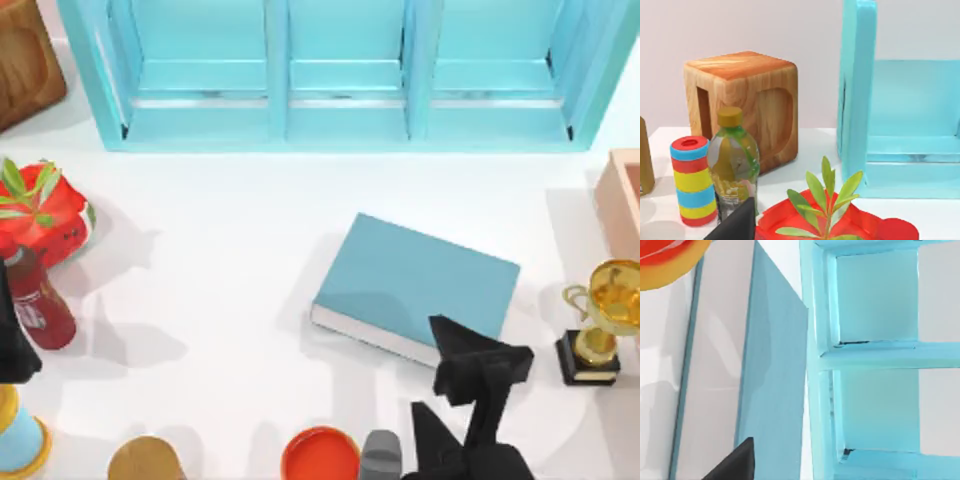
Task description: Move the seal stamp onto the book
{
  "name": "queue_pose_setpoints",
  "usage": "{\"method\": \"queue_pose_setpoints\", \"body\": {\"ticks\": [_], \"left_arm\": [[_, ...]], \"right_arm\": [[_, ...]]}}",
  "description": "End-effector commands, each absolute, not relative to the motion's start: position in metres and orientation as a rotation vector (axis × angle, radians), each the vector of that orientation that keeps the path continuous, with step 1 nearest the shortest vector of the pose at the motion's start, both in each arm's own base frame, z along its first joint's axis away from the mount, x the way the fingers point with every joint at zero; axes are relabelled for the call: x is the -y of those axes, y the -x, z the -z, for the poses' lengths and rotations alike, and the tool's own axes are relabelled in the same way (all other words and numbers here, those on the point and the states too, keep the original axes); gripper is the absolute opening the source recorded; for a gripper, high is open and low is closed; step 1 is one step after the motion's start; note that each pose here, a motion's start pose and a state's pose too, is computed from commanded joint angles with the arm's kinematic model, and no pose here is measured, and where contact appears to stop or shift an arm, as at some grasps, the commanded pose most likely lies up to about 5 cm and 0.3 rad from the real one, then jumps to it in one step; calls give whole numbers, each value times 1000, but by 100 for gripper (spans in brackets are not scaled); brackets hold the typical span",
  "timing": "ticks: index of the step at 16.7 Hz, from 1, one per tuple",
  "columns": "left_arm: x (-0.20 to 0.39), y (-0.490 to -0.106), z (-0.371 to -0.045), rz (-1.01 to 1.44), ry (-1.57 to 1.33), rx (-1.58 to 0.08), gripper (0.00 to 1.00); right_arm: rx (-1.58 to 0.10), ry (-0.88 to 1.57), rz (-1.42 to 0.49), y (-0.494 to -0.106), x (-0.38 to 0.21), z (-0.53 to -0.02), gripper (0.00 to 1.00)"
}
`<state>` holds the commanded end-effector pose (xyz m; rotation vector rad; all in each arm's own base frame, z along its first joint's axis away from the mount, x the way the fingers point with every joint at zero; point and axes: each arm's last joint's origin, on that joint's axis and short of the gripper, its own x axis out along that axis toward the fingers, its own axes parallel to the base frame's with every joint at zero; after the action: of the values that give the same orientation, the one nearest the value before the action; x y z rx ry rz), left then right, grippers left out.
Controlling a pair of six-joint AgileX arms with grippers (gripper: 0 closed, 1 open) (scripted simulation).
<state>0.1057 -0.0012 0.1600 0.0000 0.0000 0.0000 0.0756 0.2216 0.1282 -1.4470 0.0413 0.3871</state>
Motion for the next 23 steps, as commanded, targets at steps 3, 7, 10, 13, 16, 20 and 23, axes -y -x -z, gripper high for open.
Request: {"method": "queue_pose_setpoints", "body": {"ticks": [3, 7, 10, 13, 16, 20, 23], "left_arm": [[1, -106, -160, 0, 0, 0, 100], [1, -106, -160, 0, 0, 0, 100], [1, -106, -160, 0, 0, 0, 100], [1, -106, -160, 0, 0, 0, 100], [1, -106, -160, 0, 0, 0, 100], [1, -106, -160, 0, 0, 0, 100], [1, -106, -160, 0, 0, 0, 100]], "right_arm": [[-116, 1368, -354, -107, -232, -152, 100], [-317, 1273, -296, -178, -227, -184, 100], [-539, 1172, -250, -242, -197, -204, 100], [-800, 1014, -201, -298, -143, -219, 100], [-1069, 788, -148, -334, -74, -226, 100], [-1371, 419, -75, -348, 17, -228, 100], [-1505, 165, -26, -343, 67, -230, 100]]}}
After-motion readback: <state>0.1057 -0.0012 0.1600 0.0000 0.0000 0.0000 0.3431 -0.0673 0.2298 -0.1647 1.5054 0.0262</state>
